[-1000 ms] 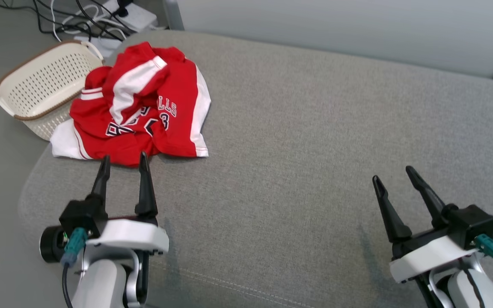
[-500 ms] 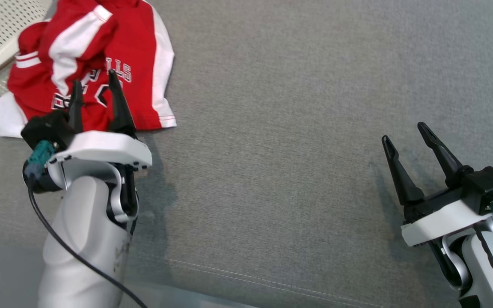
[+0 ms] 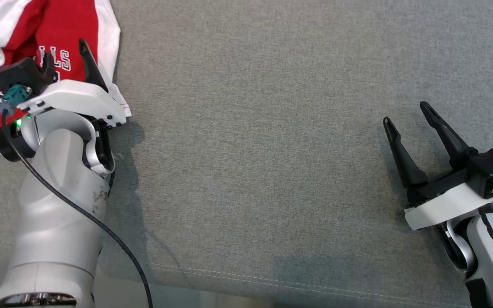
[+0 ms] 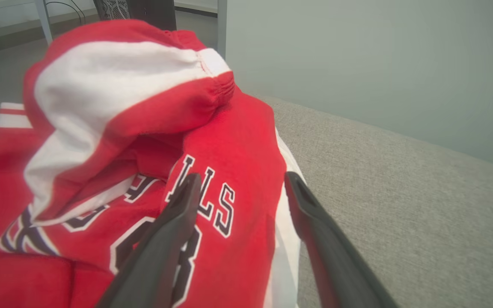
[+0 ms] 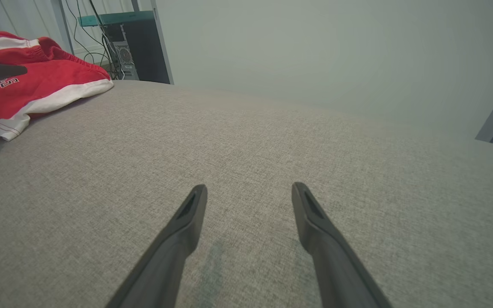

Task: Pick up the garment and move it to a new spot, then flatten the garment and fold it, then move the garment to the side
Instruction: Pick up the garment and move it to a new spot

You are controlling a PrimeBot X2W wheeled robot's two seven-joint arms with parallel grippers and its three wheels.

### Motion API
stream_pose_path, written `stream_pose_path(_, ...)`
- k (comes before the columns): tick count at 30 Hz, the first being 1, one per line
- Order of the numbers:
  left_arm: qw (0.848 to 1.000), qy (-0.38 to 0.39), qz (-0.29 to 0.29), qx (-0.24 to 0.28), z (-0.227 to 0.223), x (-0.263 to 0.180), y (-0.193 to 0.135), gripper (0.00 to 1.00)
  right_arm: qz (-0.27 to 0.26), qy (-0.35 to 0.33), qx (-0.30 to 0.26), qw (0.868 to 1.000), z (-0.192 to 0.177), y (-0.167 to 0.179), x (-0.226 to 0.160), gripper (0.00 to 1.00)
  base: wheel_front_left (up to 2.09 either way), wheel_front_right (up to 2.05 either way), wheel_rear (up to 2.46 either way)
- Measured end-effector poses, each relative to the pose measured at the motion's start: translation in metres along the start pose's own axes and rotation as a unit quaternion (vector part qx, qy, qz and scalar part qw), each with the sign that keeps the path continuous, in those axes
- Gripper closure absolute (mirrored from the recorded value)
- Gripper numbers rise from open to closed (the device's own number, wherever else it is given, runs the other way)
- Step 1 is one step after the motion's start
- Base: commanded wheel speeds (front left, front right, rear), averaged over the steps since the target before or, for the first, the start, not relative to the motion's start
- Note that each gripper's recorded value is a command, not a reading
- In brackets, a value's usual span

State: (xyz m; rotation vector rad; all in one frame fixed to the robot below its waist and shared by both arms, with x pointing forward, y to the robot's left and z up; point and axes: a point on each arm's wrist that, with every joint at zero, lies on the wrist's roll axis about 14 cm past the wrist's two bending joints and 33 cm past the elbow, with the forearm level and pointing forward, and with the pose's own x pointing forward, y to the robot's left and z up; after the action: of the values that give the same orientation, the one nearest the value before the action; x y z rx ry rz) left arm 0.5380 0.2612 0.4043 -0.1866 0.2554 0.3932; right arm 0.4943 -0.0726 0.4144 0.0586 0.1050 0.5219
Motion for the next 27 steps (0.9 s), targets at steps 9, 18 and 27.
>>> stream_pose_path(9, 0.999, 0.038, -0.011, 0.007, -0.021, 0.009, -0.008, 1.0, -0.009, 0.001, -0.003, 1.0, -0.001, -0.009, -0.001, 0.0, 0.0, 0.0, 0.0)
stream_pose_path(18, 0.999, 0.028, -0.014, 0.011, -0.012, 0.011, -0.007, 1.0, -0.01, -0.001, -0.006, 1.0, 0.003, -0.01, -0.002, 0.0, 0.0, 0.0, 0.0)
stream_pose_path(27, 0.995, -0.091, -0.047, 0.016, 0.066, 0.004, -0.027, 1.0, -0.011, -0.025, -0.01, 1.0, 0.025, -0.005, -0.003, 0.0, 0.0, 0.0, 0.0)
